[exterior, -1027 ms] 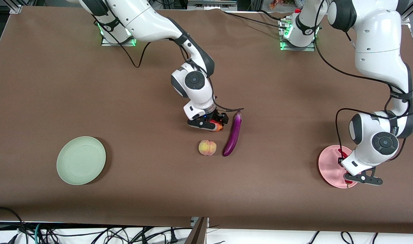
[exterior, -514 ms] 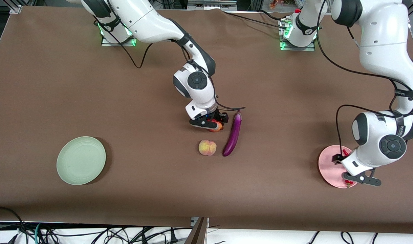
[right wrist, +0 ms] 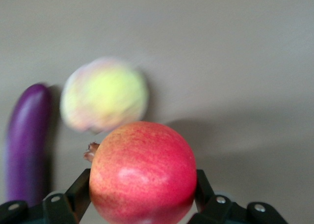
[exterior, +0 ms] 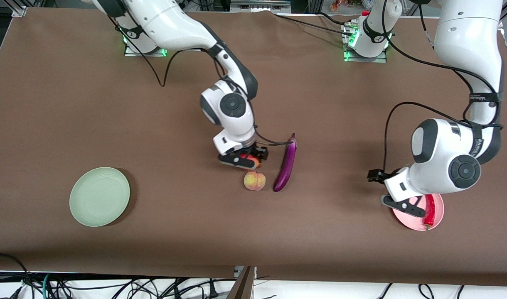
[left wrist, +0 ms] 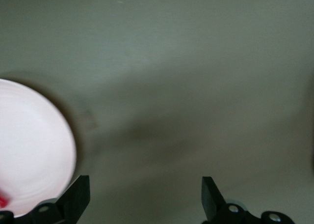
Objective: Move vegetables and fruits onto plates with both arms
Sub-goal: 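Release the chili with the left gripper while the right gripper carries pomegranate, then place the pomegranate on the green plate while the left gripper grasps eggplant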
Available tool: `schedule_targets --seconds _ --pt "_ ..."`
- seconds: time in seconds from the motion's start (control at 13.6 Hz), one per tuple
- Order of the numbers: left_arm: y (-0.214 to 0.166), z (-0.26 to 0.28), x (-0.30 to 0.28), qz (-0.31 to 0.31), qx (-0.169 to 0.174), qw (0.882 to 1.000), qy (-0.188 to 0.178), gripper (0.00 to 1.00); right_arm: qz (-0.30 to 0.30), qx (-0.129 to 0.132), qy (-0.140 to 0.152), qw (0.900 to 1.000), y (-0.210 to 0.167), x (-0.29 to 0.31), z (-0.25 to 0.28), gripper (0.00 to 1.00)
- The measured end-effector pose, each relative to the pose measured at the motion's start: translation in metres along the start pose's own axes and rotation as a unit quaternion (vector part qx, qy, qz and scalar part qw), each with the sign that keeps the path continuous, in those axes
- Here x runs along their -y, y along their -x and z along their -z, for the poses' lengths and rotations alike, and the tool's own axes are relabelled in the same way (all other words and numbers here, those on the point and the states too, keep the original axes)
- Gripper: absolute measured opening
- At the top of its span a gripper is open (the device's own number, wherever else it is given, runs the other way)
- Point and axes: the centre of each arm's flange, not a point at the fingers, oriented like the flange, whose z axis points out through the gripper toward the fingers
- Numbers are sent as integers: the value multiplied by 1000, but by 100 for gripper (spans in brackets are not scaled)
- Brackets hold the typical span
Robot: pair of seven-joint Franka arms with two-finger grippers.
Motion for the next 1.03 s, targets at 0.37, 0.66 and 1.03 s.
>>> schedule_targets --seconds 0.37,0.66,1.03 --pt "-14 -39 -144 3 10 999 54 100 103 44 51 992 -129 -162 42 86" --pt "-8 -110 -243 -9 -30 999 20 100 178 64 50 981 -201 -308 35 86" --pt "20 -177 -261 -16 -43 999 -11 92 244 69 42 966 -234 -422 8 86"
